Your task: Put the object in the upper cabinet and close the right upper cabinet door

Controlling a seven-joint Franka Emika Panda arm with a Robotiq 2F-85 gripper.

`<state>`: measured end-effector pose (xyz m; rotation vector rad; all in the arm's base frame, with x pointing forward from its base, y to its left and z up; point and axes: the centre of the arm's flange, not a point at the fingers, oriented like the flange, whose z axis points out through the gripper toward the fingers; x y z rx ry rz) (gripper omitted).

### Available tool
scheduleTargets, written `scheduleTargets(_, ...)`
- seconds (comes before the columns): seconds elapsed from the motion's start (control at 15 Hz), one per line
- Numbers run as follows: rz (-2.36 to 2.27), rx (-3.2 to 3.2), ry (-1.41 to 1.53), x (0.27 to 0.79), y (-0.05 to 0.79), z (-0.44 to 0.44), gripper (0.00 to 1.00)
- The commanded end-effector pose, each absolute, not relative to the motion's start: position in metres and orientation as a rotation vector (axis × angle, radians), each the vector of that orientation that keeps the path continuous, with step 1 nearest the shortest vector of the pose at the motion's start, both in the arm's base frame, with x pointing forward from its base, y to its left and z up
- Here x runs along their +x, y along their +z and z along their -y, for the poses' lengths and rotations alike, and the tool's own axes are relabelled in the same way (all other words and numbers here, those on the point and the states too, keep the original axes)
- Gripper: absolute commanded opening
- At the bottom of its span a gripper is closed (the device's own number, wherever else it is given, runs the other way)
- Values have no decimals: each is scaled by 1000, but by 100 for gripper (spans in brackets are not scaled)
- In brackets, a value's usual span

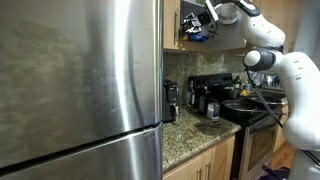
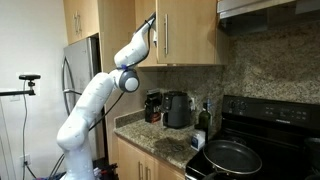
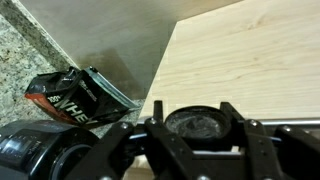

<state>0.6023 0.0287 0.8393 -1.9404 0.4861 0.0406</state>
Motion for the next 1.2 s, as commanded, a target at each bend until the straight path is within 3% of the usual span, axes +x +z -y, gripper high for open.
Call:
scheduleTargets(0.0,-625,-1917,-6,661,879,-20,33)
scheduleTargets(0.53,-876,-1893,-144,687,874,-21,33)
scheduleTargets(1.13,-995,-1889,-313,664,899,-23,33)
